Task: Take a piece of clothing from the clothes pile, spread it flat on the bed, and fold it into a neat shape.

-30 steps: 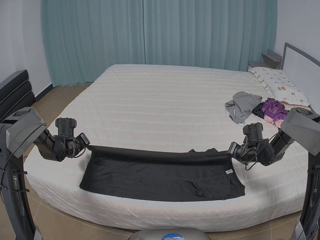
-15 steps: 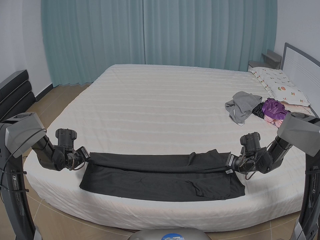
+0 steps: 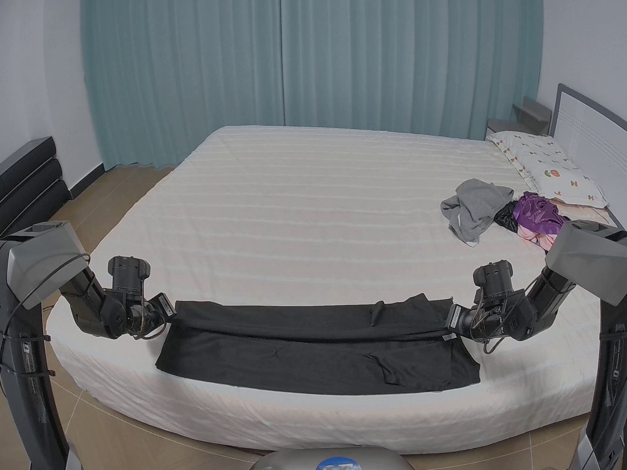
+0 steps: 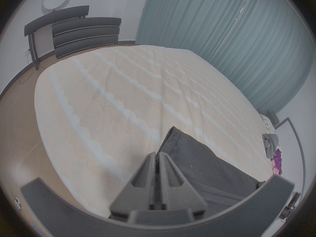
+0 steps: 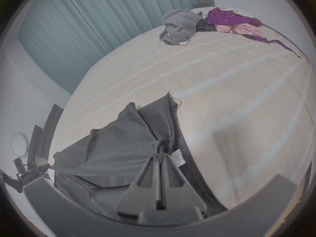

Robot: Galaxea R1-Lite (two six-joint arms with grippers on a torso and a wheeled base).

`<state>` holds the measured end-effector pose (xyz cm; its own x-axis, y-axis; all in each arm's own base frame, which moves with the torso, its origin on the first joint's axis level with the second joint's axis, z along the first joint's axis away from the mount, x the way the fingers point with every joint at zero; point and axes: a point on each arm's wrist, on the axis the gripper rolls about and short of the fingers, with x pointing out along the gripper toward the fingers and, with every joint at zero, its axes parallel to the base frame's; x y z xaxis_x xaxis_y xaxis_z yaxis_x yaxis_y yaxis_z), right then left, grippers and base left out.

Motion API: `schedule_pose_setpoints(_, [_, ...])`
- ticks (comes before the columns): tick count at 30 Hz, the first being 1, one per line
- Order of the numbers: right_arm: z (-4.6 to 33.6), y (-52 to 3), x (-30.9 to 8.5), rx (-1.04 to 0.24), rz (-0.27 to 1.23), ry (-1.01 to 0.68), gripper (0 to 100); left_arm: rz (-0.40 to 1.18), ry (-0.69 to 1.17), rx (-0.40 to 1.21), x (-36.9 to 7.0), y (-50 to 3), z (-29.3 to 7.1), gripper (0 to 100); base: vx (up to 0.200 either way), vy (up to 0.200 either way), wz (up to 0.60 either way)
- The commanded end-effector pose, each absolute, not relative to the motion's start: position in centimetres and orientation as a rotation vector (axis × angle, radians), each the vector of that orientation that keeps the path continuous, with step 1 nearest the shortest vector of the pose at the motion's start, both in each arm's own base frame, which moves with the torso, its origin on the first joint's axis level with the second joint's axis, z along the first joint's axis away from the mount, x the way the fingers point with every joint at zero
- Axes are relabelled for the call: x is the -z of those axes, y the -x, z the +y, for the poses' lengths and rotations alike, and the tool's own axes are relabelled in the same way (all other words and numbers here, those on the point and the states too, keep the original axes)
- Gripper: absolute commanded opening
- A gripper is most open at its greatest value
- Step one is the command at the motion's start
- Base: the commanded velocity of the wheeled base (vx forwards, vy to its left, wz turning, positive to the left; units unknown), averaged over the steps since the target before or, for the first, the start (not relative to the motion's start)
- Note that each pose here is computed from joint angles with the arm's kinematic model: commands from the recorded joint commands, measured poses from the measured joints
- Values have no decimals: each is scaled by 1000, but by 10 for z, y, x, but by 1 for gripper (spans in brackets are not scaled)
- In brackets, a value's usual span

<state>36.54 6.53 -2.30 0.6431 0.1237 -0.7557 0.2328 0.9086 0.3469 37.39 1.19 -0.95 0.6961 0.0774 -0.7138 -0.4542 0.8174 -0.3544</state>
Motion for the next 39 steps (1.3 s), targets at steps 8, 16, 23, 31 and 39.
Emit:
schedule_pose_setpoints(8, [66,-367,23,58,875,-437,100,756,545,-314,7,-367,11,100,0,0,0])
schedule_pose_setpoints(16, [44,-383,-6,59,775,-512,100,664,573,-271,-13,-393,11,100,0,0,0])
schedule_pose_setpoints(23, [40,-387,3,58,799,-566,100,733,578,-221,14,-406,-1,100,0,0,0])
schedule_pose_setpoints(31, [40,-384,6,50,816,-578,100,751,607,-228,17,-400,-5,100,0,0,0])
schedule_pose_setpoints(39, [39,-373,-5,41,823,-660,100,737,709,-184,-18,-374,-6,100,0,0,0])
